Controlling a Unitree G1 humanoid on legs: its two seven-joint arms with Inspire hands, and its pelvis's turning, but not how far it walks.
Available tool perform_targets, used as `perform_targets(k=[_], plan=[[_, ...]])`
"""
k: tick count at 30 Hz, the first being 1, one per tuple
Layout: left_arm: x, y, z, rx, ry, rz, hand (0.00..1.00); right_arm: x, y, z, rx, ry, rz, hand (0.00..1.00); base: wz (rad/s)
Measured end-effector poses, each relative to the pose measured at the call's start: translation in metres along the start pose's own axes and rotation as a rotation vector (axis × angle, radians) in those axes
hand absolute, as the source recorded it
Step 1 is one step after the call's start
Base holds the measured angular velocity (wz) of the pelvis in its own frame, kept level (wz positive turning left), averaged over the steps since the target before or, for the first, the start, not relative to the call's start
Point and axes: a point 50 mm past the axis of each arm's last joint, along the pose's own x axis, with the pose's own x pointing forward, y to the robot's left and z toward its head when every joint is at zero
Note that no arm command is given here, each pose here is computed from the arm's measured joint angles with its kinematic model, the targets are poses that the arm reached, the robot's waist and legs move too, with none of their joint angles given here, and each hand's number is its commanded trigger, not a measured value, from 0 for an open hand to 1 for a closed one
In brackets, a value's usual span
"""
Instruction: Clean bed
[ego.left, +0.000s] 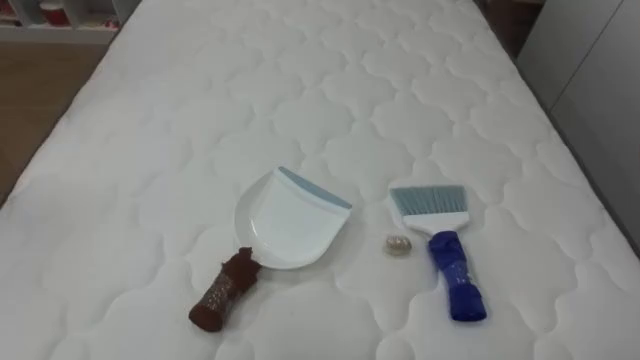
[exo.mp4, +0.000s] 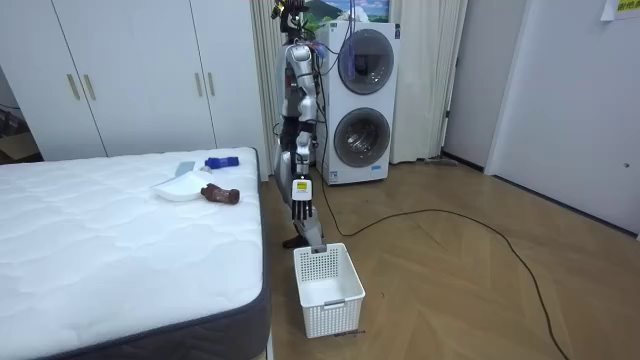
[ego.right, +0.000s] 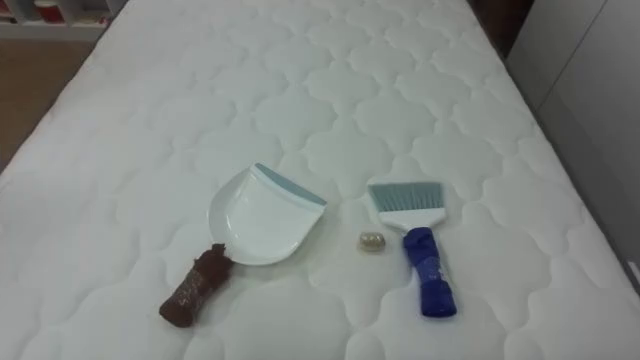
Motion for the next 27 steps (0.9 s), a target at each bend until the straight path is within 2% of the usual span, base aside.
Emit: perform_targets(k=[10,18,24,27], plan=[[0.000,0.002,0.002,-0.015,-0.007,0.018,0.00,0.000,-0.001,0.000,0.000,0.002,-0.005,0.00,0.00],[0.000,0.010,0.003,-0.067,-0.015,0.119,0.00,0.000,-0.004,0.003,0.023,-0.008,-0.043,0.00,0.00],[-0.002,0.021,-0.001,-0.233,-0.009,0.222,0.00,0.000,-0.005,0.003,0.026,-0.008,-0.061,0.00,0.01],[-0.005,0.032,0.012,-0.342,-0.076,0.302,0.00,-0.001,-0.008,0.006,0.018,-0.026,-0.082,0.00,0.00]])
